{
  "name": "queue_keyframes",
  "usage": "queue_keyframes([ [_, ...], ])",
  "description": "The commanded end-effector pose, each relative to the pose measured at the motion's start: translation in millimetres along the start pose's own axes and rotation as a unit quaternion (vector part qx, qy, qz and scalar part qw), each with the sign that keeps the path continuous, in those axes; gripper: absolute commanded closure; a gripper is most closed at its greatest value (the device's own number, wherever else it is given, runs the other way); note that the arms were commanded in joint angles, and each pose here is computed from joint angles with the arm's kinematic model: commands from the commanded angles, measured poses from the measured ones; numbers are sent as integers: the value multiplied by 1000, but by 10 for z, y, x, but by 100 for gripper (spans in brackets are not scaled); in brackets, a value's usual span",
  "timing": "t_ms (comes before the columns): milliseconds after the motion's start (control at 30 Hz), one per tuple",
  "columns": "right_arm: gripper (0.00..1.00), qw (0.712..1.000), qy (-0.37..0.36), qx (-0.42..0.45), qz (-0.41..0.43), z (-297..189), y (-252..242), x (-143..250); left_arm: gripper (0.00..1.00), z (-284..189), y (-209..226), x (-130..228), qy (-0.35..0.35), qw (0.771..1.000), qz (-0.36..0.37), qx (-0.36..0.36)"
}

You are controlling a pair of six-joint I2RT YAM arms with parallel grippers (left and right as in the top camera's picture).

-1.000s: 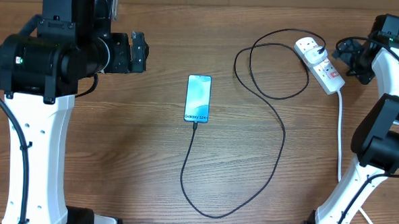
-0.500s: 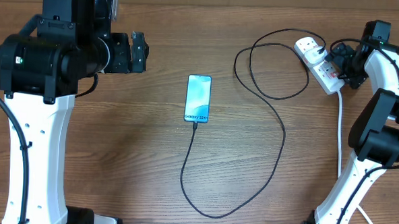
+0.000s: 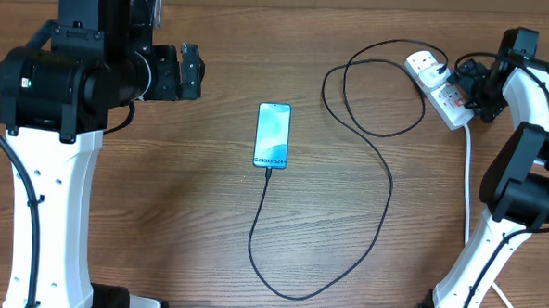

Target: Plug charger to phone and switch on socket

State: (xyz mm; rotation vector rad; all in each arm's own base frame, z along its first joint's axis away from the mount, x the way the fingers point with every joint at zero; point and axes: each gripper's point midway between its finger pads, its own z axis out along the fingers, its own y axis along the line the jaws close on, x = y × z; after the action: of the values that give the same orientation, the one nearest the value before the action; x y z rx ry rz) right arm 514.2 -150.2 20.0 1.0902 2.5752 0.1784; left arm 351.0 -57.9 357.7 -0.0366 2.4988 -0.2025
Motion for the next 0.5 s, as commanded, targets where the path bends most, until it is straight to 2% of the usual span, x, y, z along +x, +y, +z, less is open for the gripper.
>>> queue_keyframes([
  [0, 10, 1000, 24, 1, -8, 116, 5, 113, 0, -35, 23, -11, -6, 1000, -5, -6],
  [467, 10, 999, 44, 12, -10, 227, -70, 222, 0, -35, 23, -11, -6, 1000, -5, -6],
])
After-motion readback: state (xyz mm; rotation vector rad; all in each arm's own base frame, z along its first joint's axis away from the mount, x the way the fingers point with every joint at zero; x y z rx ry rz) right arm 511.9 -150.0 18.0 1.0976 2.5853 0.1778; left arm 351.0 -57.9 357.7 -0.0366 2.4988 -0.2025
